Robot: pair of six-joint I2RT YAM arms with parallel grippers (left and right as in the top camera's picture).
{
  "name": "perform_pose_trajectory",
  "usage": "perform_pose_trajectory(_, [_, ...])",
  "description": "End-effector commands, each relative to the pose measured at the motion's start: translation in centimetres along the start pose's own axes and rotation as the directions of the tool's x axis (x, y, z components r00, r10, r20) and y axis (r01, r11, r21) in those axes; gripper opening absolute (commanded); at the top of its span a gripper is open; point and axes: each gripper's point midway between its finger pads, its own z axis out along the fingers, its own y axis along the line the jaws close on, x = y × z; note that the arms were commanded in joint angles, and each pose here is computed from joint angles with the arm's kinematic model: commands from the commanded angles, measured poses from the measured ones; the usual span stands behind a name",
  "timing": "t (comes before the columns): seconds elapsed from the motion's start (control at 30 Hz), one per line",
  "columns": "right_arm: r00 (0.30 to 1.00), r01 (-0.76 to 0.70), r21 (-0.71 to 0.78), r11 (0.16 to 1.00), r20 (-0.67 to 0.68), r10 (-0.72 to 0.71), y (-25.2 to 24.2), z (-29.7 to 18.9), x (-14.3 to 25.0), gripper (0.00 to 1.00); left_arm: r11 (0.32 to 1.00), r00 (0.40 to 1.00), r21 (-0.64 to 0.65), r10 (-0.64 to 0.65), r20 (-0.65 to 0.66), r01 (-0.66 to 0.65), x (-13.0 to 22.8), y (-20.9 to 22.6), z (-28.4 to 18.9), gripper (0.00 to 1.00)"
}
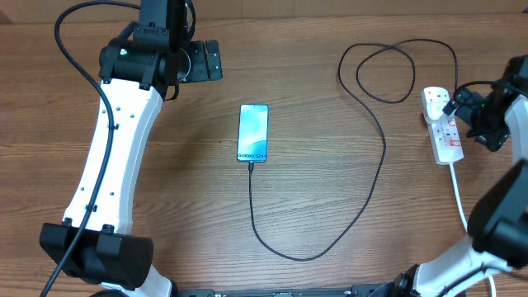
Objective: Plug charger to phone and switch on socket
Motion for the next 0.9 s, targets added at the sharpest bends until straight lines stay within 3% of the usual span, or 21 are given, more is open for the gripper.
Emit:
perform_pose_trajectory(0.0, [0.994,-0.029,-0.062,0.998,0.100,0.035,0.9,-5.9,-0.9,1.00,1.000,1.000,-0.018,-0.014,0.004,0.014,-0.1,0.5,0.0,1.00])
perform_pose_trajectory(0.27, [0.986,-0.036,-0.143,0.989,0.155,0.059,1.2,-15.5,3.7,1.00,1.000,1.000,-0.018,-0.014,0.004,0.014,-0.1,0.5,0.0,1.00])
perform_pose_trajectory(0.47, [0.957,0.112,-0.282,0.953,0.288,-0.027,3.3,-22.2,10.9,1.00,1.000,1.000,-0.018,-0.014,0.004,0.014,-0.1,0.5,0.0,1.00])
perform_pose_trajectory(0.7, [0.894,0.249,-0.366,0.897,0.443,-0.067,2.1,-25.8,19.1,1.00,1.000,1.000,-0.018,-0.014,0.004,0.014,-0.1,0.5,0.0,1.00])
perform_pose_trajectory(0.87, [0.905,0.276,-0.430,0.860,0.418,-0.082,2.2,-26.5,22.1,1.00,1.000,1.000,-0.018,-0.014,0.004,0.014,-0.1,0.5,0.0,1.00])
